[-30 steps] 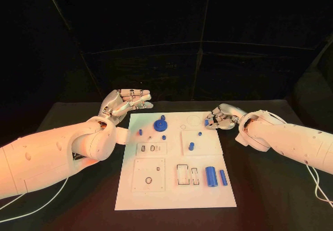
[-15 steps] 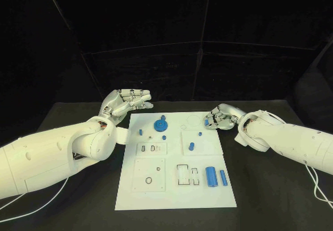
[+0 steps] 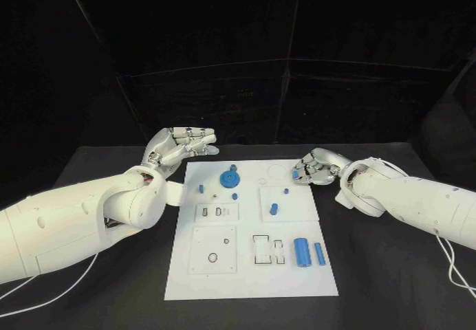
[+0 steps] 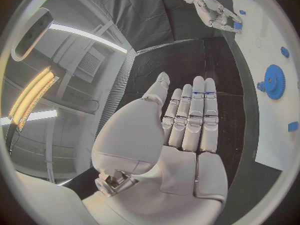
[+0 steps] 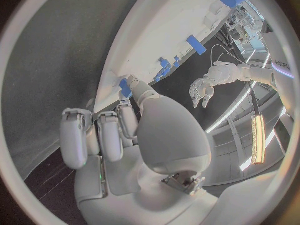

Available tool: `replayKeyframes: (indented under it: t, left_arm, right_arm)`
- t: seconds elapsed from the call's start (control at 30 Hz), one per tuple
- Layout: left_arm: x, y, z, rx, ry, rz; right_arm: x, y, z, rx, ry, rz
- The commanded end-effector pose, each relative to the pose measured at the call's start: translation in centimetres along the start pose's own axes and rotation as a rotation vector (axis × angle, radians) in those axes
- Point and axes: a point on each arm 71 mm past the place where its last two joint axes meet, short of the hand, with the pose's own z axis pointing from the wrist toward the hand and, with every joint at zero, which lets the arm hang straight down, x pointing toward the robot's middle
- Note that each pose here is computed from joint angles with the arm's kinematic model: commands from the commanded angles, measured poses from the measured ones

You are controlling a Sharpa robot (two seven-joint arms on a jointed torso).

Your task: Assemble the parts on the task board

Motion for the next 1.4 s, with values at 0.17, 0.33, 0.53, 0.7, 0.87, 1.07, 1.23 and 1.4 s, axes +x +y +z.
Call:
replayKeyframes:
  t: [0.17,0.33,0.53,0.7,0.87,1.07,1.23,1.4]
  left_arm:
    - [0.04,-0.11,0.04,0.006,0.007,0.000]
    - [-0.09,-0.12,0.02,0.006,0.006,0.000]
    - [-0.30,-0.07,0.04,0.001,0.006,0.000]
    - [-0.55,0.10,0.19,-0.007,0.008,0.000]
    - [-0.90,0.39,0.43,-0.027,0.009,0.001]
    - [-0.99,0.89,0.65,-0.073,0.033,0.024]
    - [-0.99,1.27,0.72,-0.119,0.045,0.053]
    - [-1.09,1.55,0.70,-0.156,0.059,0.096]
  right_arm:
    - [-0.4,0.2,0.0,-0.014,-0.052,-0.009]
    - [-0.7,0.5,-0.2,-0.029,-0.102,-0.014]
    - [-0.9,1.1,-0.8,-0.031,-0.139,-0.007]
    - [-0.5,2.7,-1.4,-0.020,-0.137,0.012]
    - [0.3,5.8,-1.7,-0.029,-0.116,0.016]
    - [2.4,10.7,-1.2,-0.082,-0.072,-0.021]
    - [3.8,13.5,-0.4,-0.127,-0.044,-0.071]
    - [5.2,15.6,0.4,-0.150,-0.017,-0.108]
